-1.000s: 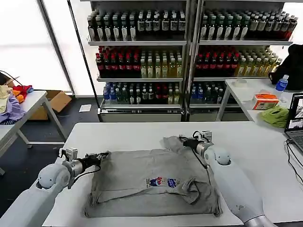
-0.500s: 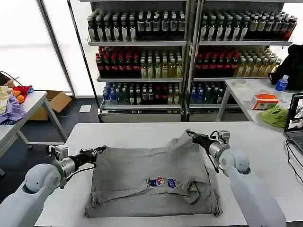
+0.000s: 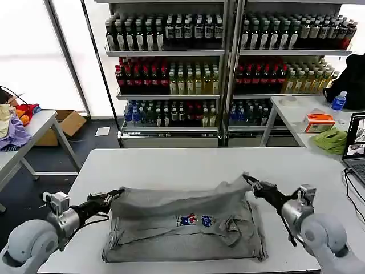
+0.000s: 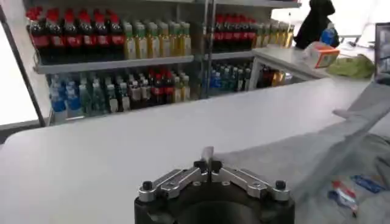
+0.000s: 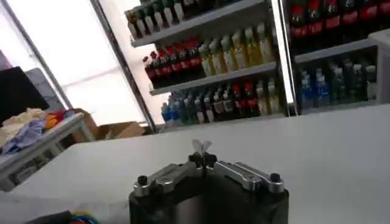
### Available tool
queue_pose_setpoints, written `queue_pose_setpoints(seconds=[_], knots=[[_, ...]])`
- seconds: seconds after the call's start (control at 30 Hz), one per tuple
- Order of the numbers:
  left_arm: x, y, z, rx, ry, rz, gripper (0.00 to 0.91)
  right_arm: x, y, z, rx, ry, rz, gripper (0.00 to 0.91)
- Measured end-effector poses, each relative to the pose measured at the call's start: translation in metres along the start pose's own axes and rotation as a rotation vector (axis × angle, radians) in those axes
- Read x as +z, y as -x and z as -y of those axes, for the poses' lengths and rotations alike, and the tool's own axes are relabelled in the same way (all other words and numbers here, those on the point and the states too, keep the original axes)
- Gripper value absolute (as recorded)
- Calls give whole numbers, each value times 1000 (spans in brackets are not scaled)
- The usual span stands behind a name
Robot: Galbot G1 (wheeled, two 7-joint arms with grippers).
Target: Fold and organize the clothes.
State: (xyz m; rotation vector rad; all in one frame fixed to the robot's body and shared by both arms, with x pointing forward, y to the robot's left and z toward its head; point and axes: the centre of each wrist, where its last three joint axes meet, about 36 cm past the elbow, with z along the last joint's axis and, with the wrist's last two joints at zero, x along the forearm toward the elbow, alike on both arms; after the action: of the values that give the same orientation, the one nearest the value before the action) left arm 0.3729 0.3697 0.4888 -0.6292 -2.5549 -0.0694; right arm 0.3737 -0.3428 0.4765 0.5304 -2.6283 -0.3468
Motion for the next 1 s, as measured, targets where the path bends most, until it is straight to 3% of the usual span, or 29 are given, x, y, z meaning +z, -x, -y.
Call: queue_pose_setpoints(seconds=[0.3,0.33,0.37,0.4,0.67,1.0], knots=[[40,-32,29,-24,-8,-97,30,42,-40,-20,45,0,-102,0],[45,-34,33,-24,-9,-109,413,45,-43,-21,49,-2,-108,262],[48,-35,36,-27,-7,-120,907,46,-46,-23,53,-5,-113,262],[51,-37,39,-30,-4,-127,907,47,-49,-24,58,-7,-113,907],[54,-49,54,-80,21,-134,907,45,-67,-26,83,-42,-65,907],[56,-62,70,-152,-7,-64,907,50,-83,-5,136,-82,142,907]])
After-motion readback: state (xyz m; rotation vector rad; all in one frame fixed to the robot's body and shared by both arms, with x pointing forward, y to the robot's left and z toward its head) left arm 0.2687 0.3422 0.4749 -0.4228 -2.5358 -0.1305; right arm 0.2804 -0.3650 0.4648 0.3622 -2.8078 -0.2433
